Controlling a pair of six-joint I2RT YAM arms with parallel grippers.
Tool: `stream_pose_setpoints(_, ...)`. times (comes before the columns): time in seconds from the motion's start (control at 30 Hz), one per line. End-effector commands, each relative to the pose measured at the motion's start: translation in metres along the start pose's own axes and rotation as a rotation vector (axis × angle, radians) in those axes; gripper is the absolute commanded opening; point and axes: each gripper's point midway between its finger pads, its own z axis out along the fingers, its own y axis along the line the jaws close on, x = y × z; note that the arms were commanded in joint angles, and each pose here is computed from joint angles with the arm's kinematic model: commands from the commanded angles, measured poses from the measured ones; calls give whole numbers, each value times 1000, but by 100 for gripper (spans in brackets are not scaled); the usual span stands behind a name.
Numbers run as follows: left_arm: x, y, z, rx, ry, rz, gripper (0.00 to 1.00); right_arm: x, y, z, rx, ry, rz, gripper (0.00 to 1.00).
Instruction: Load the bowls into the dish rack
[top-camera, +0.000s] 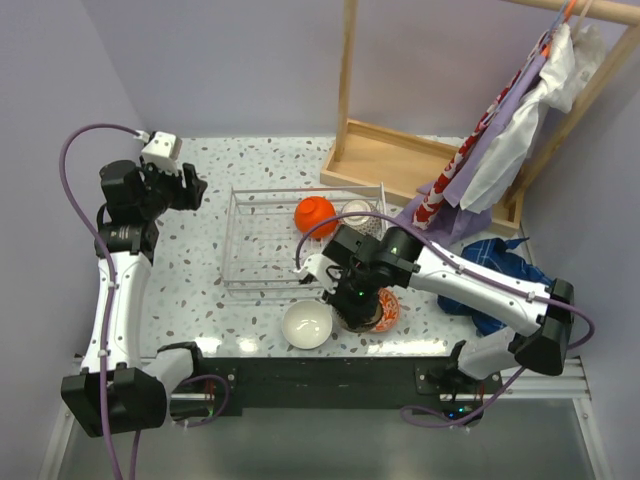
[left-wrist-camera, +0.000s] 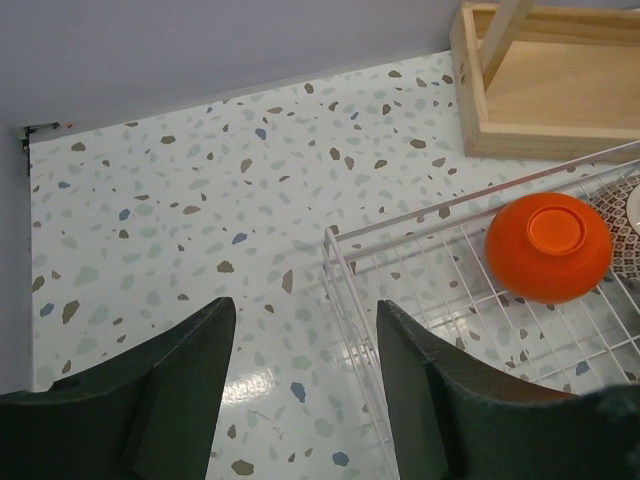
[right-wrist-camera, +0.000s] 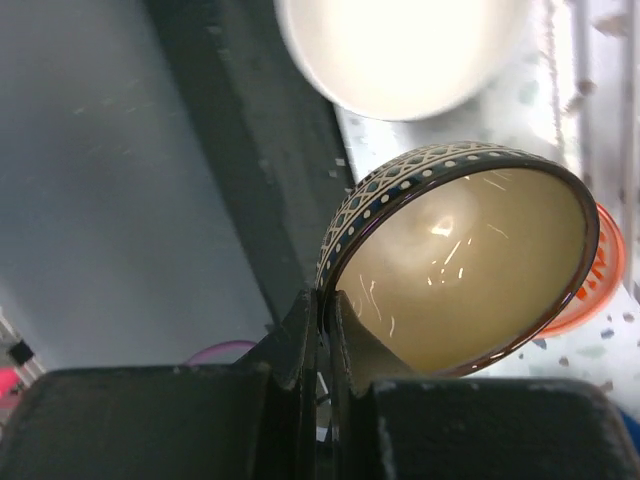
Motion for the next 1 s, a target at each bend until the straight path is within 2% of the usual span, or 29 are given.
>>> stream_pose_setpoints(0.0, -31, 0, -1, 14, -85, 26, 64, -9, 25, -33, -86, -40, -129, 0)
stream_pose_setpoints(0.17, -45, -5, 0, 42, -113, 12, 63, -30, 32, -49, -113, -77, -171, 0)
stream_pose_setpoints(0.43, -81, -7, -4, 68, -177, 59, 62, -141, 32, -69, -117, -330, -208, 0)
stream_pose_setpoints(0.53, -97, -3, -2, 56, -197, 70, 60, -183, 22, -75, -153, -502, -138, 0)
stream_pose_setpoints(0.57, -102, 0, -1, 39, -203, 73, 59, -209, 8, -77, -140, -617, -97, 0)
stream_pose_setpoints(0.67, -116, 6, 3, -15, -210, 94, 58, -246, -19, -94, -131, -839, 6, 0)
stream_pose_setpoints(0.83, -124, -7, 13, -56, -185, 204, 57, -270, -36, -93, -182, -1014, 74, 0)
stream_pose_setpoints(0.87, -122, 0, 13, -103, -175, 211, 57, -275, -45, -92, -192, -1068, 111, 0)
stream_pose_setpoints(0.93, -118, -17, 17, -79, -168, 222, 56, -282, -55, -91, -220, -1125, 166, 0)
stream_pose_setpoints(0.97, -115, -18, 17, -80, -153, 214, 56, -288, -66, -89, -245, -1153, 243, 0)
